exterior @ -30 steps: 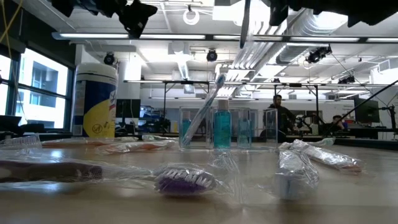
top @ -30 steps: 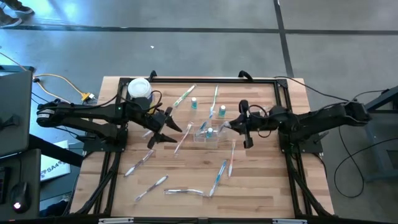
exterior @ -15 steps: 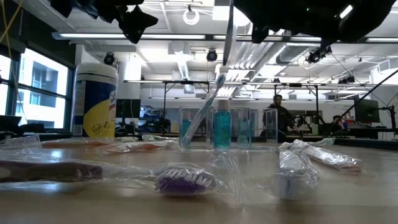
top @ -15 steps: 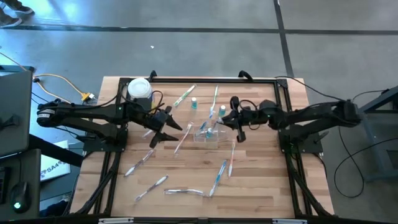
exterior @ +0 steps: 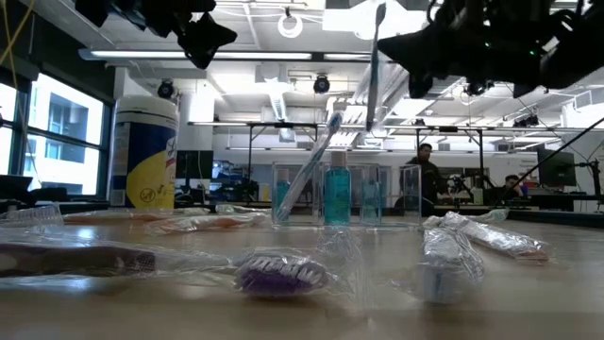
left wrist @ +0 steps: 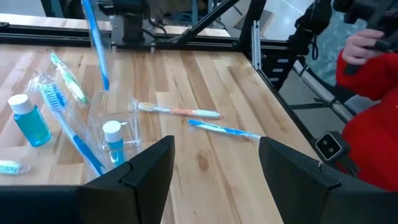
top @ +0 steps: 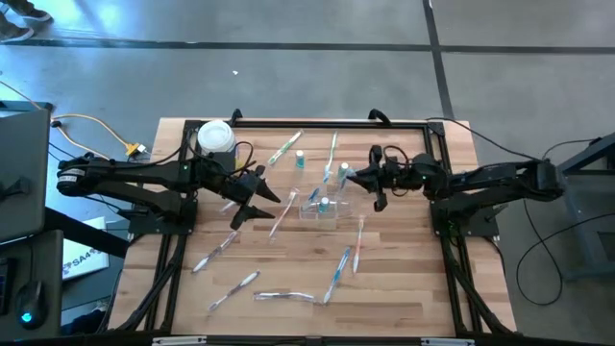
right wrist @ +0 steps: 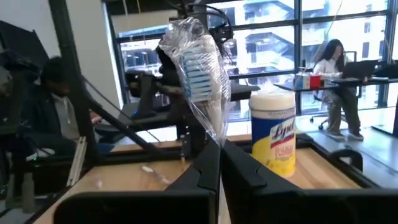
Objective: Pick & Place toothbrushing station
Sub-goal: Put the right blue toothbrush into the right section of the transparent organizer
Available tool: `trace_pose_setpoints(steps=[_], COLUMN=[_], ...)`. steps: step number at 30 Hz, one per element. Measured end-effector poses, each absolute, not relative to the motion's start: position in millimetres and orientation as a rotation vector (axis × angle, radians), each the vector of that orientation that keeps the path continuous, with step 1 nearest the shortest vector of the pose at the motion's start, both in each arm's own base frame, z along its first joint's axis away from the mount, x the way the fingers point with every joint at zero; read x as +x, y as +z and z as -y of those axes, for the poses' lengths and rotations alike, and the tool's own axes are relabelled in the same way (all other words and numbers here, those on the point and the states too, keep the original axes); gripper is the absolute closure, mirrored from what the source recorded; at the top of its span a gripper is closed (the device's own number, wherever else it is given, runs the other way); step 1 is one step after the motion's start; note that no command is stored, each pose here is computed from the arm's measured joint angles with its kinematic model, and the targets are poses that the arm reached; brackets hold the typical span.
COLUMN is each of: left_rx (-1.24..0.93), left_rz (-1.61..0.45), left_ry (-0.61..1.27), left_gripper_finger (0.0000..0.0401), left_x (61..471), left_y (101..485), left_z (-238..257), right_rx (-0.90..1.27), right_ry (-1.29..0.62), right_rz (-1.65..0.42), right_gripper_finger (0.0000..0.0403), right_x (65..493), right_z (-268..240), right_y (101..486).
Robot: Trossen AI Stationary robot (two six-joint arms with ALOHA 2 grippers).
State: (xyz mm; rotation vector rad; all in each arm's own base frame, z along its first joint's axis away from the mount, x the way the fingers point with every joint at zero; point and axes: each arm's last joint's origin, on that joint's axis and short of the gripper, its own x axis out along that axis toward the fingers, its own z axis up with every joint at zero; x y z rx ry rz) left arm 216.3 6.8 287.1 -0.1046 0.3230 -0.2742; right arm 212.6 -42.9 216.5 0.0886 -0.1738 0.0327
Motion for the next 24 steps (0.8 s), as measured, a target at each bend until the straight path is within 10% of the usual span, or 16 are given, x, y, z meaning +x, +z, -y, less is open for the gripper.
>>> trace_pose_setpoints(steps=[24], left_rx=[-0.120], left_rz=[-0.325], left_ry=[-0.229], left_gripper_finger=[0.0167], left_x=[216.7], left_y=[287.1], left_z=[-7.9], right_rx=[0.166], right_ry=[-0.175], right_rz=[0.029], right_gripper_finger=[0.0400], right_x=[204.9], right_z=[36.7], right_y=[182.1])
